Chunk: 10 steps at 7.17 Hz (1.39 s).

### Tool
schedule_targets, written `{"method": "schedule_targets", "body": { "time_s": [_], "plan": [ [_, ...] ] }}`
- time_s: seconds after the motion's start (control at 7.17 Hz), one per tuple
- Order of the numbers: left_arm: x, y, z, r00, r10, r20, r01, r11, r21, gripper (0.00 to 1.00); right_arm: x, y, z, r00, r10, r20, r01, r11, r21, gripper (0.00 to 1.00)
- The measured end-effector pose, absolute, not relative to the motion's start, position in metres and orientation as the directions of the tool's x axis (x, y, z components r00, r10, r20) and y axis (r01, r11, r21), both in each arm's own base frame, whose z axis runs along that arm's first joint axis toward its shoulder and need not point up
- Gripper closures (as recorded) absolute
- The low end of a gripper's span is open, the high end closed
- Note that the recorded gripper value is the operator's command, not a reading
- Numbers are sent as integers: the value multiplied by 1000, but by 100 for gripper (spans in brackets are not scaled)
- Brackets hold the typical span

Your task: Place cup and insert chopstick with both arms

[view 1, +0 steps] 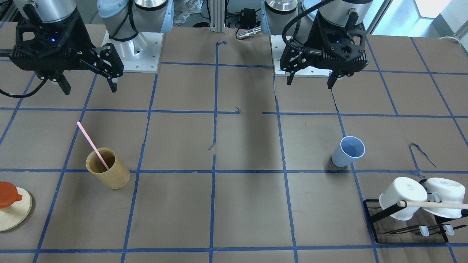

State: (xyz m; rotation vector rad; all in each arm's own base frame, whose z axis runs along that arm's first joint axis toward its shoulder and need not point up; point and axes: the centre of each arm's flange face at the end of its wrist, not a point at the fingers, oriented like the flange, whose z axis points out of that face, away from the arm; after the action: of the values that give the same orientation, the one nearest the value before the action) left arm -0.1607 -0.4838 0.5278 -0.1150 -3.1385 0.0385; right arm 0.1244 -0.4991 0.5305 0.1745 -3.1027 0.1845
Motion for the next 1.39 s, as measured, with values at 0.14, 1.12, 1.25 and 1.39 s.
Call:
{"method": "schedule_targets", "body": {
  "time_s": [0.14,1.12,1.25,1.39],
  "plan": [
    [-160,-484,527,-997,72,1,72,997,-23,0,124,-500,530,-993,-116,36,-119,986,-117,0],
    [-160,-484,527,-998,70,2,70,997,-22,0,72,-512,498,-936,-348,58,-352,930,-108,1],
    [-160,-484,527,-998,70,2,70,997,-23,0,67,-513,476,-922,-380,70,-386,913,-130,1],
    [-160,-484,527,-998,70,2,70,997,-23,0,64,-512,453,-903,-423,69,-429,892,-144,2]
  ]
}}
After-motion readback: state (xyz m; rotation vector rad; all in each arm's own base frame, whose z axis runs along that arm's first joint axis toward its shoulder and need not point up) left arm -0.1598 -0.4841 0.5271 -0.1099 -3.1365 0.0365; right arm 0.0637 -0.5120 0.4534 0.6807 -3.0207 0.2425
